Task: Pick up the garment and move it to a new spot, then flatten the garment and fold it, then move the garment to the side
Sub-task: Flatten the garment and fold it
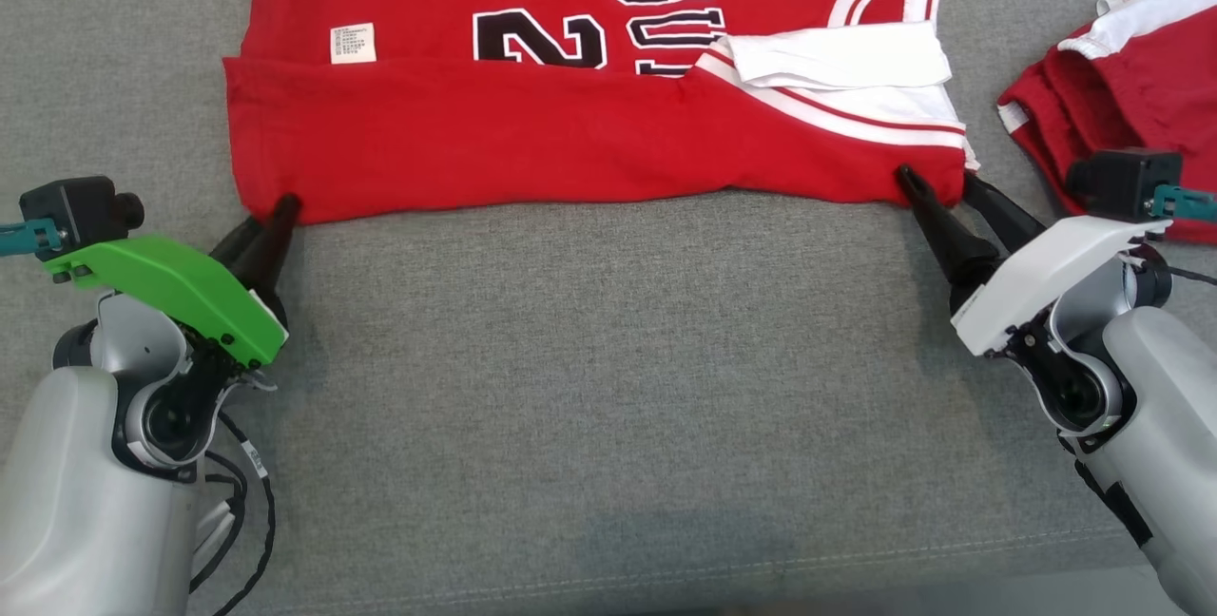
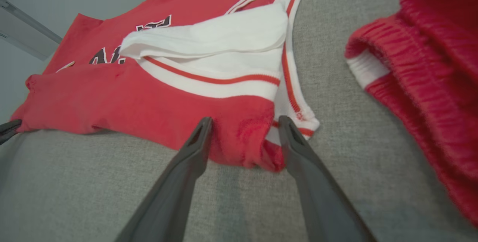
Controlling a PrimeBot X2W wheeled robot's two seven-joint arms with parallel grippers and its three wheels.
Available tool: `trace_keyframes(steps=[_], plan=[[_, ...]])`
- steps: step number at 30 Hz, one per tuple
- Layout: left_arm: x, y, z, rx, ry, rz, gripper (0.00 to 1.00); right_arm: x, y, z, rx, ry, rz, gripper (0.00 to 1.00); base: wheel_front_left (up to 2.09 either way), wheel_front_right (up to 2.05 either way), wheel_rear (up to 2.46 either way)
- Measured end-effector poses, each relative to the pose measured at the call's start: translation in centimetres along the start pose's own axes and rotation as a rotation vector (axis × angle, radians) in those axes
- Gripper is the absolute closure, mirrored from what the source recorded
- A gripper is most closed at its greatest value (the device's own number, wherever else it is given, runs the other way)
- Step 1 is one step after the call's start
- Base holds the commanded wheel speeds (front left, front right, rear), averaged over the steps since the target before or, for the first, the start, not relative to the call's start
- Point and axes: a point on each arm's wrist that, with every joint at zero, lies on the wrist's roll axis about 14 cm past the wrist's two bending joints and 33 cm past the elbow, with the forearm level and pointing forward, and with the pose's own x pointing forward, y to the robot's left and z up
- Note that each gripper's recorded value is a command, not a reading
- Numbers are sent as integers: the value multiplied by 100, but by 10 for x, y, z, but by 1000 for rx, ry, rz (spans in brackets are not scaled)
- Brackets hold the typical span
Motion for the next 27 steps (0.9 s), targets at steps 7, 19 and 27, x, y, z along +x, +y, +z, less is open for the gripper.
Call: trace_keyframes(steps=[7,19,27], plan=[[-4,2,-2,-22,15,-7,100,2,6,11,-16,10,29,100,0,0,0],[-29,-4,3,-35,4,-36,100,-19,1,28,9,27,32,100,0,0,0],[-60,5,-9,-71,-7,-17,100,-46,2,1,69,108,23,100,0,0,0]])
